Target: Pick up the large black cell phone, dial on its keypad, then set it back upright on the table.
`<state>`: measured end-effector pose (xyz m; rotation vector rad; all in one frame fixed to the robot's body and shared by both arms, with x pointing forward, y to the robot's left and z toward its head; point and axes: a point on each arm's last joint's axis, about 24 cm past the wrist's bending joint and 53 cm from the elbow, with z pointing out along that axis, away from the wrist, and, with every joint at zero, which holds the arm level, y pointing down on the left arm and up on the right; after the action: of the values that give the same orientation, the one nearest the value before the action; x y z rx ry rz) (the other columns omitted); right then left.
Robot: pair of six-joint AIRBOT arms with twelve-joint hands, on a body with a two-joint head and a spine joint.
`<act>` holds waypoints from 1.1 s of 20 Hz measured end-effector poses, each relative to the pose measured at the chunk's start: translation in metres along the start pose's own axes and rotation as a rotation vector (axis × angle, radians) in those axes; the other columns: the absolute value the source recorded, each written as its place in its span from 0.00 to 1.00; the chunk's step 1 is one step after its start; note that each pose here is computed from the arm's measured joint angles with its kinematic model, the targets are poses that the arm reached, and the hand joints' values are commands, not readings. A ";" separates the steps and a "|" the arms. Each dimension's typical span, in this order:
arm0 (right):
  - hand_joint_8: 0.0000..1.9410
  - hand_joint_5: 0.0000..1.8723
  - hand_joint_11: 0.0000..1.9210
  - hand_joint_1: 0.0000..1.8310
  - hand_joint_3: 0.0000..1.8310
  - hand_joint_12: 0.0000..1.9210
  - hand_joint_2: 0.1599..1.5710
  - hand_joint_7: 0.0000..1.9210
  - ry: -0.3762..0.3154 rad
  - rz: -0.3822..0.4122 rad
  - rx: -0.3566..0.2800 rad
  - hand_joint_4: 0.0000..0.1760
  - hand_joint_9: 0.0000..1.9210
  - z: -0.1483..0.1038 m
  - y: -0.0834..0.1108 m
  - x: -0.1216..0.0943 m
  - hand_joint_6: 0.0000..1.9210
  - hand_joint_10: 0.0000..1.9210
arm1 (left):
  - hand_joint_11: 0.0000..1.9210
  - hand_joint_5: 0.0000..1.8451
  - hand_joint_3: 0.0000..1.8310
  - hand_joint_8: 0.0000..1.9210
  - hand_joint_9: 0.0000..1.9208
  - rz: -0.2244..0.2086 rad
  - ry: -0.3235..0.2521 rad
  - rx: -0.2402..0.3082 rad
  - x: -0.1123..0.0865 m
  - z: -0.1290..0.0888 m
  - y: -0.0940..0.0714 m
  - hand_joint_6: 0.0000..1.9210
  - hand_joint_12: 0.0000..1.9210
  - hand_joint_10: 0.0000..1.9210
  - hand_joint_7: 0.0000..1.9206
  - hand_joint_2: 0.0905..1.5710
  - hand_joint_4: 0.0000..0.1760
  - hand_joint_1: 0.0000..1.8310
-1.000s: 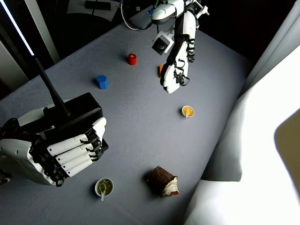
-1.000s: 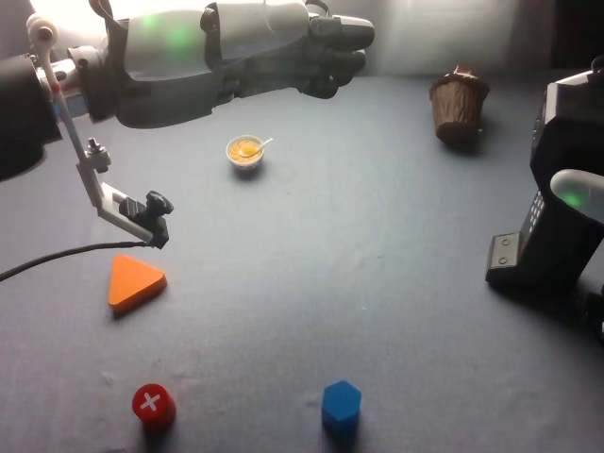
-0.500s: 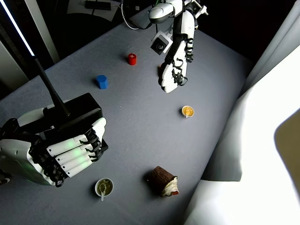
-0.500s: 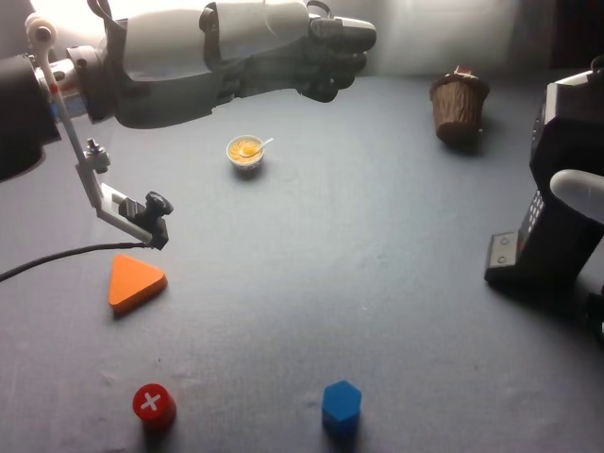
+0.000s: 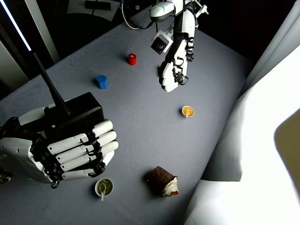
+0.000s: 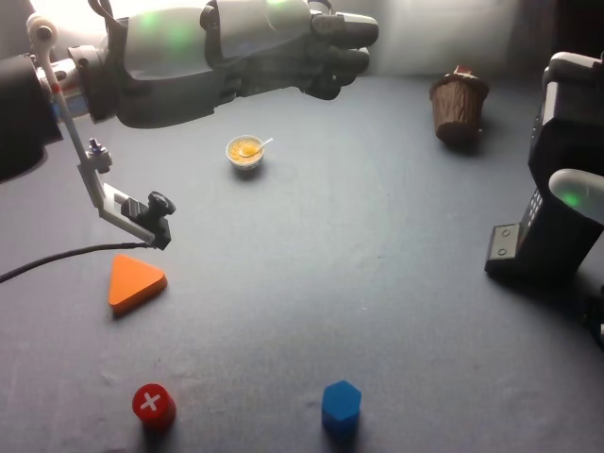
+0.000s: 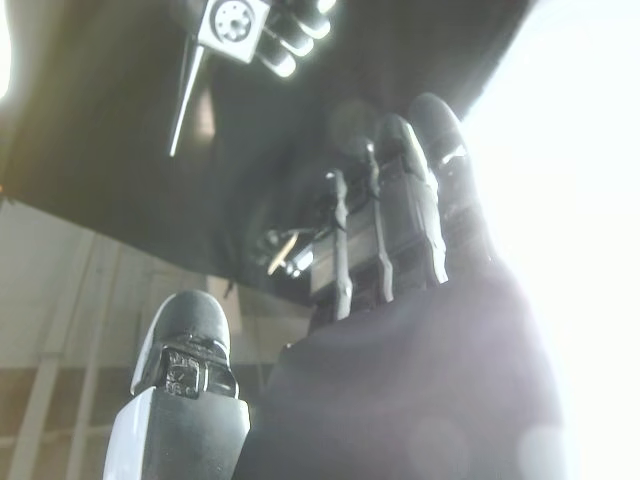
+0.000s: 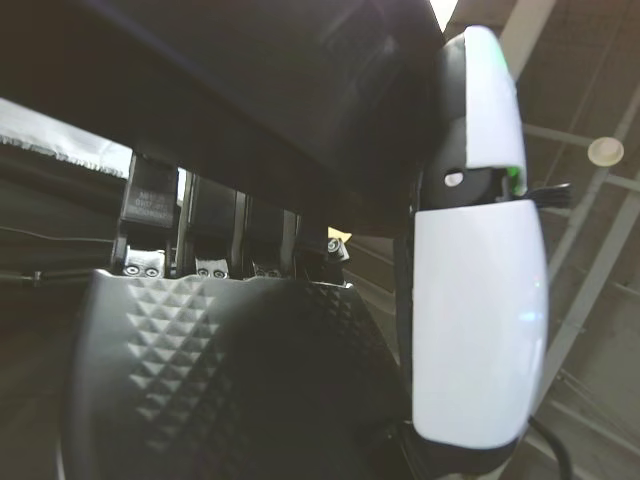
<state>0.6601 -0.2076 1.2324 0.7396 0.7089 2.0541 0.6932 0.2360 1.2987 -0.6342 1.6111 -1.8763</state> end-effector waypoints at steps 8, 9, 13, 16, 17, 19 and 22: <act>0.00 0.09 0.00 0.23 0.00 0.20 0.60 0.08 -0.002 -0.001 -0.008 0.08 0.06 0.000 0.002 0.000 0.00 0.00 | 0.00 0.15 0.00 0.00 0.14 -0.006 0.004 0.003 0.003 0.001 0.000 0.00 0.37 0.00 0.16 0.78 0.20 0.00; 0.00 0.06 0.00 0.20 0.00 0.13 0.59 0.05 0.000 0.000 -0.008 0.14 0.03 0.000 0.002 0.000 0.00 0.00 | 0.00 0.15 0.00 0.00 0.14 -0.006 0.004 0.003 0.003 0.001 0.000 0.00 0.37 0.00 0.16 0.78 0.20 0.00; 0.00 0.00 0.00 0.07 0.00 0.00 0.52 0.00 -0.003 0.000 -0.009 0.42 0.00 0.000 0.002 -0.001 0.00 0.00 | 0.00 0.16 0.00 0.00 0.15 -0.006 0.004 0.003 0.003 0.001 0.000 0.00 0.40 0.00 0.17 0.78 0.19 0.00; 0.00 0.00 0.00 0.02 0.00 0.00 0.51 0.00 -0.002 -0.001 -0.009 0.52 0.00 0.000 0.003 -0.001 0.00 0.00 | 0.00 0.16 0.00 0.00 0.15 -0.003 0.004 0.003 0.003 0.001 0.000 0.00 0.39 0.00 0.16 0.78 0.18 0.00; 0.00 0.00 0.00 0.01 0.00 0.00 0.51 0.00 -0.003 0.001 -0.008 0.53 0.00 0.000 0.003 0.000 0.00 0.00 | 0.00 0.15 0.00 0.00 0.14 -0.002 0.004 0.003 0.003 0.001 0.000 0.00 0.38 0.00 0.16 0.78 0.20 0.00; 0.00 0.00 0.00 0.00 0.00 0.00 0.51 0.00 0.001 -0.006 -0.010 0.56 0.00 0.001 0.007 -0.001 0.00 0.00 | 0.00 0.15 0.00 0.00 0.14 -0.002 0.004 0.003 0.003 0.001 0.000 0.00 0.38 0.00 0.16 0.78 0.21 0.00; 0.00 0.00 0.00 0.00 0.00 0.00 0.52 0.00 0.004 -0.024 -0.014 0.57 0.00 0.003 0.017 -0.004 0.00 0.00 | 0.00 0.15 0.00 0.00 0.14 -0.001 0.003 0.003 0.002 0.001 0.000 0.00 0.38 0.00 0.16 0.77 0.22 0.00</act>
<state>0.6556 -0.2192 1.2449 0.7167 0.7019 2.0375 0.6919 0.2339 1.2990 -0.6313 1.6106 -1.8810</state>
